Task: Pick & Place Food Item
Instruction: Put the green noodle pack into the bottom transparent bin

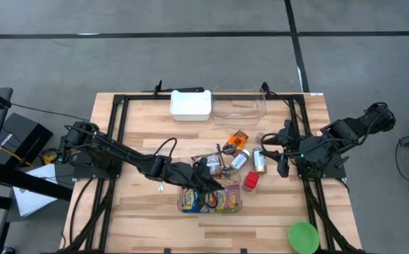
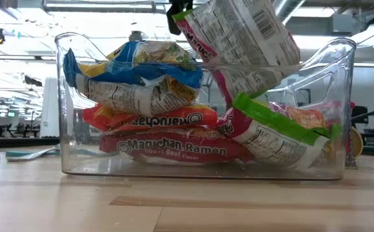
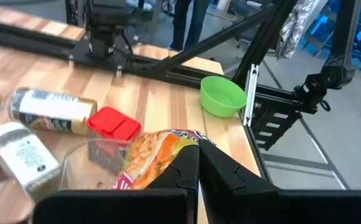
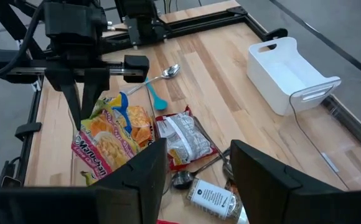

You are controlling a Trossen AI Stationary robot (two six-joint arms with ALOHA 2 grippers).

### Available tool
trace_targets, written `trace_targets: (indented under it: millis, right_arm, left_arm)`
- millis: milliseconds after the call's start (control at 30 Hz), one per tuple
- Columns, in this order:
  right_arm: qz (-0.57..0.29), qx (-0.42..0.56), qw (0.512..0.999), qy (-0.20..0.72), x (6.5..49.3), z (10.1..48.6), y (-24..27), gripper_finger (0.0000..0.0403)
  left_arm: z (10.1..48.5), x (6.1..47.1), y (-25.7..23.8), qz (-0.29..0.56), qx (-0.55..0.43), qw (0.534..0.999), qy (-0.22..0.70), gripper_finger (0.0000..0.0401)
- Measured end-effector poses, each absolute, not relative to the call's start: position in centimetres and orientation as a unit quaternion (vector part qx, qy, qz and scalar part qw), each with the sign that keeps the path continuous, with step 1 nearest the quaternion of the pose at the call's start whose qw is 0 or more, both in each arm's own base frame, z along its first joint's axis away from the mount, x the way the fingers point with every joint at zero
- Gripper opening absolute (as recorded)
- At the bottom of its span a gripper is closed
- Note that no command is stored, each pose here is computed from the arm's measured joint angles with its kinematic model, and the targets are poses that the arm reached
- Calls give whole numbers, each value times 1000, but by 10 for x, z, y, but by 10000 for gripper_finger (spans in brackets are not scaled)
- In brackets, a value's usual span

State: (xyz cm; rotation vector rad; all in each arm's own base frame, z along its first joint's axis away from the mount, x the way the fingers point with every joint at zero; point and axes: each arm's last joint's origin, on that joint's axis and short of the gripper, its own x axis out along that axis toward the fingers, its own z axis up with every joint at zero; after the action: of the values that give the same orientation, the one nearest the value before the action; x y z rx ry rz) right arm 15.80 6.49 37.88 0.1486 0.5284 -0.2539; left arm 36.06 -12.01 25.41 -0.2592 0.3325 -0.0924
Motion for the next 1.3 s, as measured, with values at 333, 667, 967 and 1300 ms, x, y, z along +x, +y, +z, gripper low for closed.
trace_targets:
  millis: [333, 667, 967, 1300]
  right_arm:
    - [-135, 77, 954, 255, 160, 380, 61, 171]
    - [-136, 77, 955, 251, 161, 380, 61, 171]
    - [-138, 85, 955, 250, 161, 380, 61, 171]
    - [-138, 85, 954, 251, 160, 380, 61, 171]
  left_arm:
    - [250, 365, -100, -22, -98, 979, 180, 0]
    - [209, 380, -104, -89, -82, 962, 243, 0]
    - [191, 383, -135, -105, -76, 966, 224, 0]
    - [201, 382, -139, -123, -85, 969, 195, 54]
